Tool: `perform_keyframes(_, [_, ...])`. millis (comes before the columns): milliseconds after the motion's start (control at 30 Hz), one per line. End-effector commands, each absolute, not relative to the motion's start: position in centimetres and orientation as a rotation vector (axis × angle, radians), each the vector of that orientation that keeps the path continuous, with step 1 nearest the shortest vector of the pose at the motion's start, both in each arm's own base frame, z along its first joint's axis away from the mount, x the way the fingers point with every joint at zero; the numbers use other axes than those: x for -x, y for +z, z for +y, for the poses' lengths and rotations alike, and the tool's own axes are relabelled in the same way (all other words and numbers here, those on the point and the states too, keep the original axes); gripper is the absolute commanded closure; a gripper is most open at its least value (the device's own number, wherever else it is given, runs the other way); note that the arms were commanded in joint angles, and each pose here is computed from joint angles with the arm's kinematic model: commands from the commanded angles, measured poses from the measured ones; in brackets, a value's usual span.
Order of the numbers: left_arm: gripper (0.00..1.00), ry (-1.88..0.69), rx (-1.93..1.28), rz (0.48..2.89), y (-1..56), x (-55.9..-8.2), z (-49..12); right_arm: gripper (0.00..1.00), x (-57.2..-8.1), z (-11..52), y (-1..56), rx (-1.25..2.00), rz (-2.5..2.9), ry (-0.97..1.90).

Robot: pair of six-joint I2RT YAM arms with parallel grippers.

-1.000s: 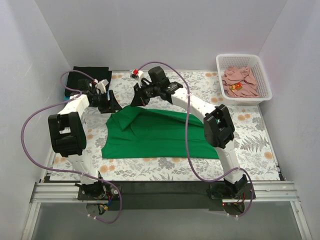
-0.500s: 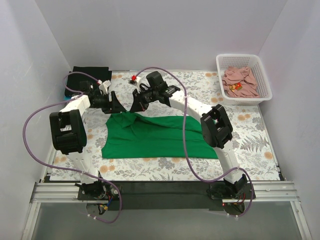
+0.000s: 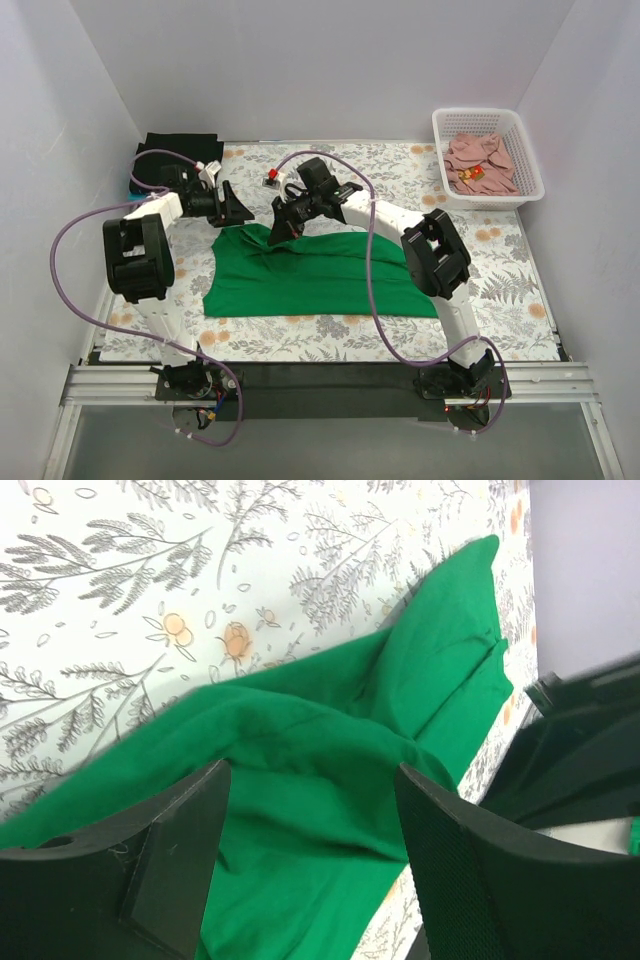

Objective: Fold and stack the t-shirts
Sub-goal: Fold the tshirt

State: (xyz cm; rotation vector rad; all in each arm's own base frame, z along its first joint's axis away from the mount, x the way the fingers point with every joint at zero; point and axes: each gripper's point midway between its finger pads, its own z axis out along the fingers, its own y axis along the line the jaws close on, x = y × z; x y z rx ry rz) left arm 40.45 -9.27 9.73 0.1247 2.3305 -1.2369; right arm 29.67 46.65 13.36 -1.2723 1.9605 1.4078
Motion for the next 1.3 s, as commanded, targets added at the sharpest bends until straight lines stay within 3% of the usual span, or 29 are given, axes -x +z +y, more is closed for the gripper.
perform_keyframes(0, [0.36, -1.205, -0.112, 2.306, 10.0, -42.3, -8.8, 0.99, -28.5, 46.7, 18.1, 1.331, 1.782, 1.455])
perform_keyframes(233, [0.54, -1.177, -0.137, 2.344, 9.1, -41.6, -8.5, 0.99, -28.7, 46.8, 18.1, 1.33, 1.774, 1.452])
perform_keyframes(300, [0.54, -1.215, -0.182, 2.305, 9.8, -40.9, -8.6, 0.99, -28.9, 46.9, 18.0, 1.323, 1.782, 1.45])
perform_keyframes(467, [0.36, -1.182, -0.366, 2.2, 12.5, -39.9, -7.9, 0.99, -29.1, 47.1, 17.7, 1.316, 1.793, 1.449])
perform_keyframes(767, [0.29, -1.111, -0.656, 1.963, 13.5, -36.4, -6.8, 0.99, -29.2, 47.3, 17.4, 1.314, 1.8, 1.454])
perform_keyframes(833, [0.22, -1.026, -0.729, 1.886, 14.2, -36.7, -6.8, 0.99, -29.2, 47.3, 17.5, 1.316, 1.796, 1.458])
perform_keyframes(1267, [0.26, -0.74, -1.165, 1.819, 9.3, -35.7, -8.5, 0.99, -29.1, 47.4, 17.7, 1.319, 1.791, 1.472])
